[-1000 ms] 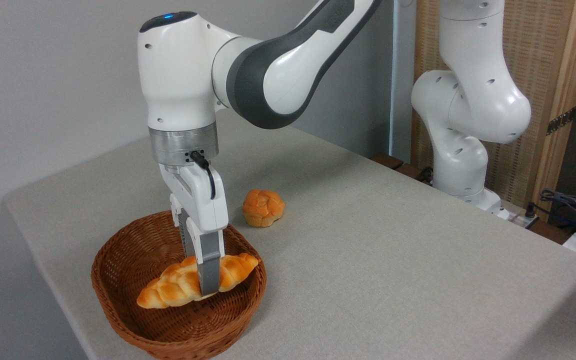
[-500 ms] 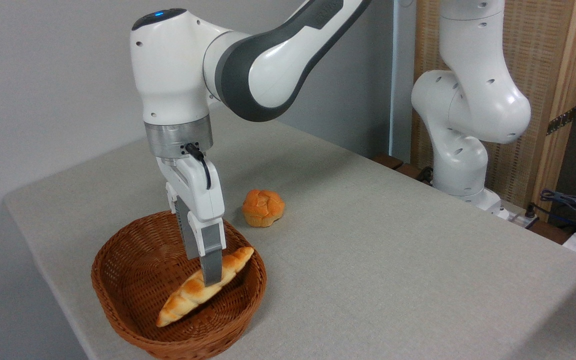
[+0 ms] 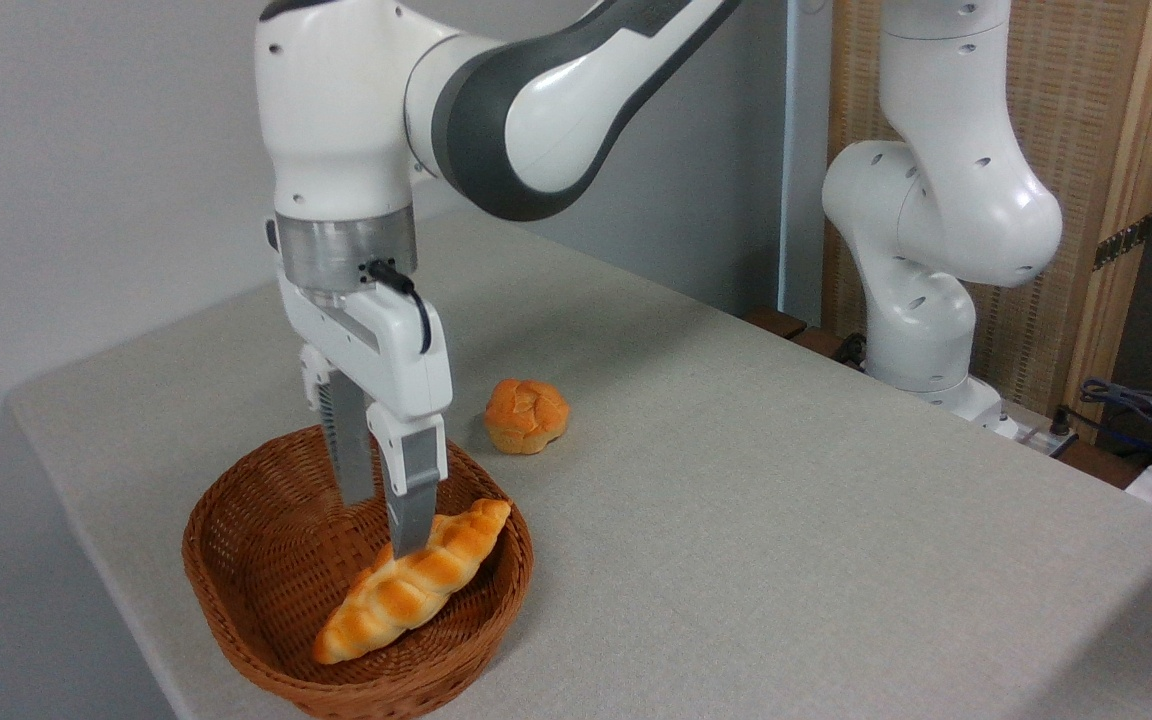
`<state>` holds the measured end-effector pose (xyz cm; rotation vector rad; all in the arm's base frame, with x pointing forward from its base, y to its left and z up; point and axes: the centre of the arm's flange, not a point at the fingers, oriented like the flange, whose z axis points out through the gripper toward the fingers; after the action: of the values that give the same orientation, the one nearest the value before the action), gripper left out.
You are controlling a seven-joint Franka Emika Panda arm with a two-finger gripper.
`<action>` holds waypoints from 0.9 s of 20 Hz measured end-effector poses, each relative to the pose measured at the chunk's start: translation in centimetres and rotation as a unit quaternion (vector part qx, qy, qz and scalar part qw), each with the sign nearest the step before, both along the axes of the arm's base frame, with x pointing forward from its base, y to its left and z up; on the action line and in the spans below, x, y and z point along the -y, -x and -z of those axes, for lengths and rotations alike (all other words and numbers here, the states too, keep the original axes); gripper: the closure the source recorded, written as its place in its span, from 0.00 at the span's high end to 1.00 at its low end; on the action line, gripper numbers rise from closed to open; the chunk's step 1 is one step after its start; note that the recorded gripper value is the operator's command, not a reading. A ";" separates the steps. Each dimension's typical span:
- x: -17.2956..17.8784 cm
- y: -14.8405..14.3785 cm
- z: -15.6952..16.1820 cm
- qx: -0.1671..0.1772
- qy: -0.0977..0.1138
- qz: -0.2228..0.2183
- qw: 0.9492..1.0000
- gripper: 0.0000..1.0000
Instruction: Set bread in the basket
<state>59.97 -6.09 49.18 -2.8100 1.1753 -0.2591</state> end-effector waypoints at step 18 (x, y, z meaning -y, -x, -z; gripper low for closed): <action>-2.6 4.8 -11.9 -0.066 0.029 -0.054 0.996 1.00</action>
<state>55.20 -3.50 61.08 -2.9710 1.0509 -0.1029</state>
